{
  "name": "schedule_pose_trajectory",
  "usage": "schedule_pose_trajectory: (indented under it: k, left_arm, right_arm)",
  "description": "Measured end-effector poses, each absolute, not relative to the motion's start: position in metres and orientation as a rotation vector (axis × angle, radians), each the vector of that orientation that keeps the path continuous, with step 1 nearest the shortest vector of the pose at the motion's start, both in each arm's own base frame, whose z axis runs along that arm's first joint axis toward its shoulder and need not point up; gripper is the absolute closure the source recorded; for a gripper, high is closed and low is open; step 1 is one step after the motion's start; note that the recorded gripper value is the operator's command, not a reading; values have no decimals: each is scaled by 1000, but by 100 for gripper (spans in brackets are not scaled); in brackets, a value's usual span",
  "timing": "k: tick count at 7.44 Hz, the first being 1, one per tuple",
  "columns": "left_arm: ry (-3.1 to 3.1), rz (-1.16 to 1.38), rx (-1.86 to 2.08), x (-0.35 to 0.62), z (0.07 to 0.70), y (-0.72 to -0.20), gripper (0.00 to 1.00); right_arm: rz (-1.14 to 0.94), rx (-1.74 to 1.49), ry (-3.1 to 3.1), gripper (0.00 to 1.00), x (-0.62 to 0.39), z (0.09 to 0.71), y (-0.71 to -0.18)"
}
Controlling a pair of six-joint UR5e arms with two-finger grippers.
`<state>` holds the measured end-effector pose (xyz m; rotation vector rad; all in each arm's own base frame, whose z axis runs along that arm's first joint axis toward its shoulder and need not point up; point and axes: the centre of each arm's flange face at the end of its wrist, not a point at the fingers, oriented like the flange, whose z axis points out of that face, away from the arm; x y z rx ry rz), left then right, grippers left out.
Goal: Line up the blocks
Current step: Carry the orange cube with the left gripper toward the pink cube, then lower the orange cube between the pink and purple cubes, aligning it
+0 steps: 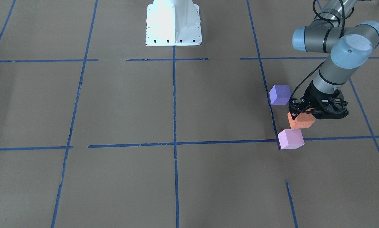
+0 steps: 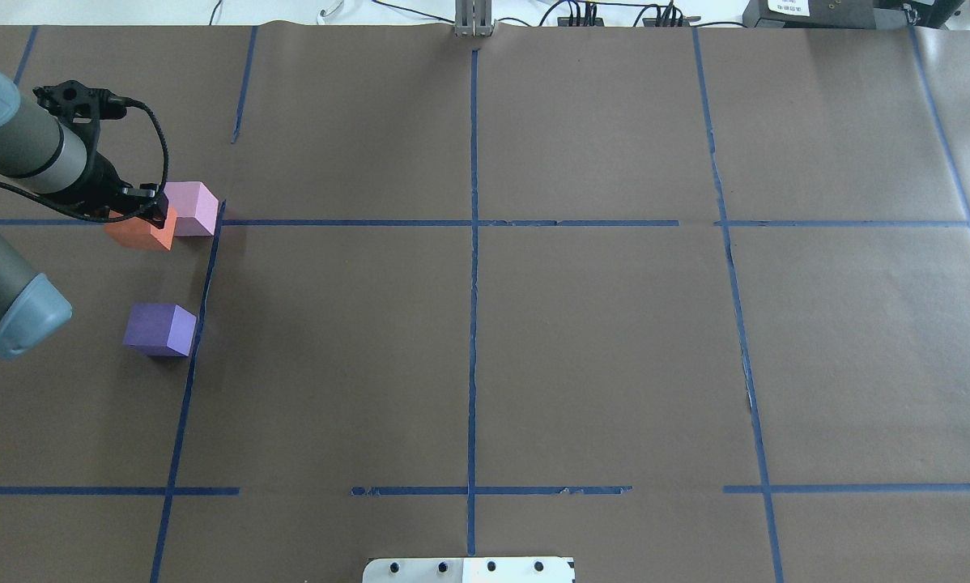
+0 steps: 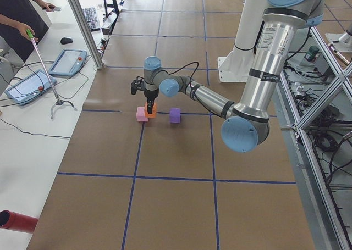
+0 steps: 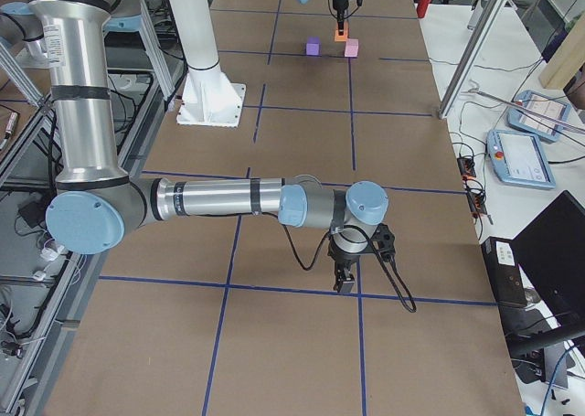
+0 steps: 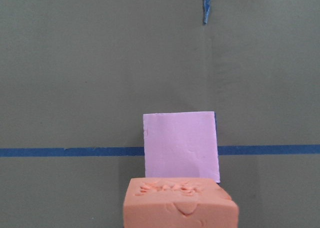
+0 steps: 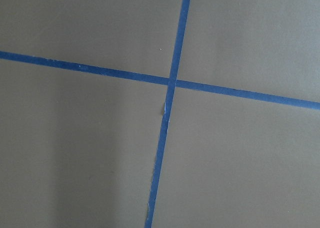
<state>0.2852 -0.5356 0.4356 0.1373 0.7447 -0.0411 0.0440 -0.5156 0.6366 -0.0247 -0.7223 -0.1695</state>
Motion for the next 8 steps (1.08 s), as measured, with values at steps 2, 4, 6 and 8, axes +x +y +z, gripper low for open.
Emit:
schedule_pose_trajectory:
  k: [2,4,6,8]
  left_arm:
    - [771,-30,98,289,440,-532,46]
    - [778,-23,80,294,446,-532,46]
    - [791,-36,82,299,455,-536,45]
    - [797,-44,81,304,461,-539,45]
  right_arm:
    - [-169,-25,-722,0,44,637,-515]
    - [-169,-25,-722,0,44,637,-515]
    - [-169,-25,-722,0,44,637,-515]
    - [-169,-25,-722,0,44,637,-516]
